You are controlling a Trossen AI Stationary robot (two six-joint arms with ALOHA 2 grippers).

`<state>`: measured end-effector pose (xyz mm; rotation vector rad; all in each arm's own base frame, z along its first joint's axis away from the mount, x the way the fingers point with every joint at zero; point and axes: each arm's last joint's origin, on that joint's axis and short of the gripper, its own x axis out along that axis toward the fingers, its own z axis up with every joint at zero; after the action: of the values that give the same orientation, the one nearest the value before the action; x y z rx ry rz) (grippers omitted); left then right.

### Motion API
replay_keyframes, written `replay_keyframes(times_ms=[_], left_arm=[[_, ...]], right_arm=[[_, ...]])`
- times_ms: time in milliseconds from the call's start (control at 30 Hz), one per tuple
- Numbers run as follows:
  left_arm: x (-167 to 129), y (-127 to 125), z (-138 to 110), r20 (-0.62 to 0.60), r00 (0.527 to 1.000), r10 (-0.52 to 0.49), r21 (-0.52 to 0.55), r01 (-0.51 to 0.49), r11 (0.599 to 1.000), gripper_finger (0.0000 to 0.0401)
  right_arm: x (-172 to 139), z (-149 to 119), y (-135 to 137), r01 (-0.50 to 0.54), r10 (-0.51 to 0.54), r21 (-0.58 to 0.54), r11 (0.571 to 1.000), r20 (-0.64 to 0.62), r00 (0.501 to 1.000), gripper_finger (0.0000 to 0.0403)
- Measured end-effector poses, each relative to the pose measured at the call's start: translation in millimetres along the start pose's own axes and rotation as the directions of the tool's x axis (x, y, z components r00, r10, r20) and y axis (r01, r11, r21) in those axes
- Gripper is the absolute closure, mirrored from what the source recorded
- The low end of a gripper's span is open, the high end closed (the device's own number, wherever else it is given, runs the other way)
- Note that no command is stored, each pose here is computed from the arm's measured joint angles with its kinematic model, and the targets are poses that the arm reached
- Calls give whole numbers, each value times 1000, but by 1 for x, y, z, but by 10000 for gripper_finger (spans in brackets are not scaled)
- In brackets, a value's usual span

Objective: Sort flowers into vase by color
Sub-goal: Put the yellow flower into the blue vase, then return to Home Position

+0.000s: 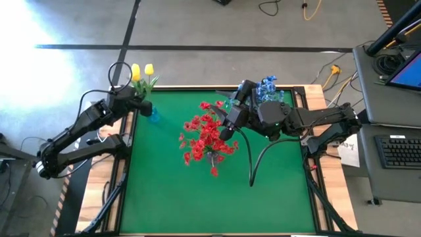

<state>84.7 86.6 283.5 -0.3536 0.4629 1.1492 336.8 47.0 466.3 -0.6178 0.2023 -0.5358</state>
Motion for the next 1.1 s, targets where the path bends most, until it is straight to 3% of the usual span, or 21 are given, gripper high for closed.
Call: replay_keyframes(times_ms=[300,867,1100], left_arm=[[-4,3,-5,-25,1000,7,-2,-7,1000,336],[-19,11,-11,-1,1000,-22,-40,22,999,135],[-28,9,-10,-14,982,-191,-33,190,981,109]], right_arm=[[0,-2,1,-8,8,2,1000,-13,1000,188],[0,-7,4,-29,31,40,999,-53,998,188],[0,-7,4,-60,60,18,998,-41,997,188]])
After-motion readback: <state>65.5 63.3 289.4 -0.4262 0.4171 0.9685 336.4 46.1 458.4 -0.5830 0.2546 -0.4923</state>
